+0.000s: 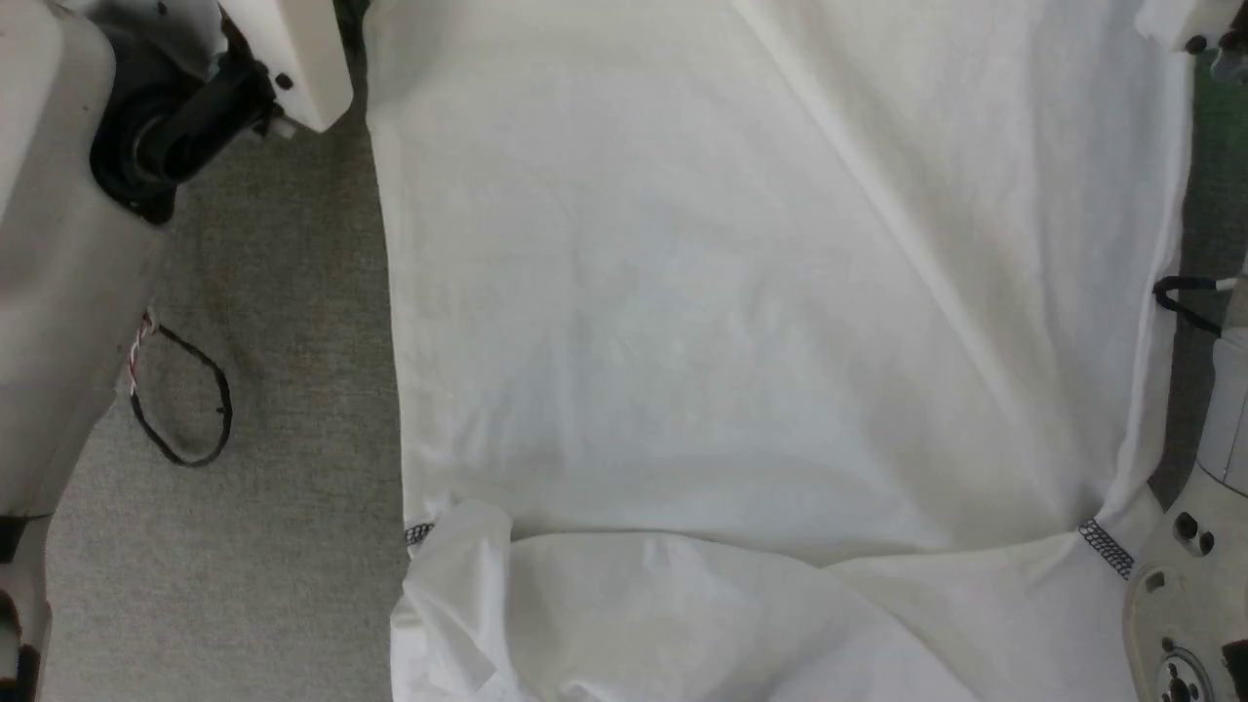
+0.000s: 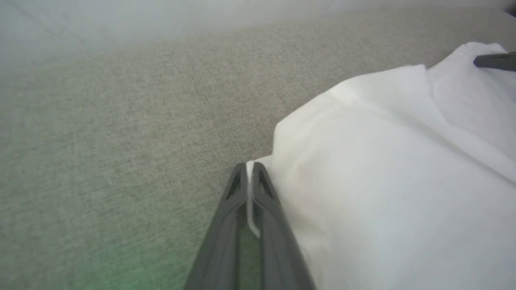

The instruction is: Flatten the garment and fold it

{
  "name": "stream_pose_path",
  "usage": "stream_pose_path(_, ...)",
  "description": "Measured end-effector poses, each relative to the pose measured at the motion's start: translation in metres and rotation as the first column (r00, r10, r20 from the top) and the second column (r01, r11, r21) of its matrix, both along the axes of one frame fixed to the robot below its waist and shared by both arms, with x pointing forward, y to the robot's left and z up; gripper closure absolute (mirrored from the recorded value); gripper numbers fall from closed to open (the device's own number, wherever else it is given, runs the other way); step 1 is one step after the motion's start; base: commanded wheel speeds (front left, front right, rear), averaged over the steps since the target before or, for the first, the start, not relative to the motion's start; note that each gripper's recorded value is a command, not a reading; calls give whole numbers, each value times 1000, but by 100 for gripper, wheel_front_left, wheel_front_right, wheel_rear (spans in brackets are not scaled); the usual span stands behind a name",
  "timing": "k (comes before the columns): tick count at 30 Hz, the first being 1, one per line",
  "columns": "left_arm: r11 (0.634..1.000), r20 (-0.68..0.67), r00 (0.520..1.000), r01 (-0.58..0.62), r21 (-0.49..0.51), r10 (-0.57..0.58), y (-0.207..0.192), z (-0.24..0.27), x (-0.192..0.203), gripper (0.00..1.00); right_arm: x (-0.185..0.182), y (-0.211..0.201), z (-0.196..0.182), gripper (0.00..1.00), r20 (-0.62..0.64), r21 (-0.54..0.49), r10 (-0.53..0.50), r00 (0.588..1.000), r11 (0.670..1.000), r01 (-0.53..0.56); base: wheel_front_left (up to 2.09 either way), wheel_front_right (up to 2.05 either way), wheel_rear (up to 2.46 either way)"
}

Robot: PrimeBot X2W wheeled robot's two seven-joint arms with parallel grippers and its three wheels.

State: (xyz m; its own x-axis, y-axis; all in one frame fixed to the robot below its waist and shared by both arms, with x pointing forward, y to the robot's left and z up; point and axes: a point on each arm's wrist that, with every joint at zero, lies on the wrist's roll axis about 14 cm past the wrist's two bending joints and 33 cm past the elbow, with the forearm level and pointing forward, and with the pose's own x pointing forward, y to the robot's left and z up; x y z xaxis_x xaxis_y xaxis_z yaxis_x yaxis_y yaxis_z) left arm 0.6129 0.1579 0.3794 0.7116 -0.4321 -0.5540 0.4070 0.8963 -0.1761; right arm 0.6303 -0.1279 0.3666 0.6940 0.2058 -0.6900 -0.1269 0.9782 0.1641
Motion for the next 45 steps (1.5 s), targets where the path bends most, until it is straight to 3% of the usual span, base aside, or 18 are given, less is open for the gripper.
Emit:
stream_pose_path(6, 999, 52, 998, -31, -16, 32, 7, 6, 8, 100, 10, 3, 8, 100, 81, 11, -8, 997, 1000, 7, 0, 0, 0)
stream_pose_path(10, 997, 141, 987, -73, -35, 77, 18, 26, 16, 100, 18, 3, 34, 100, 184, 13, -16, 983, 1000, 14, 0, 0, 0)
stream_pose_path(18, 990, 390, 911, -115, -77, 136, 30, 100, 35, 100, 23, -13, 92, 100, 334, 20, -64, 941, 998, 61, 0, 0, 0)
stream_pose_path(28, 986, 527, 835, -110, -126, 161, 30, 171, 26, 100, 10, -28, 156, 100, 459, 47, -108, 882, 994, 97, 0, 0, 0)
stream_pose_path(36, 983, 543, 827, -63, -175, 149, 29, 182, -30, 100, -40, -22, 167, 100, 471, 107, -97, 877, 993, 53, 0, 0, 0)
stream_pose_path(45, 968, 524, 841, 1, -252, 136, 14, 185, -140, 100, -132, -31, 182, 100, 484, 207, -132, 865, 978, 33, 0, 0, 0)
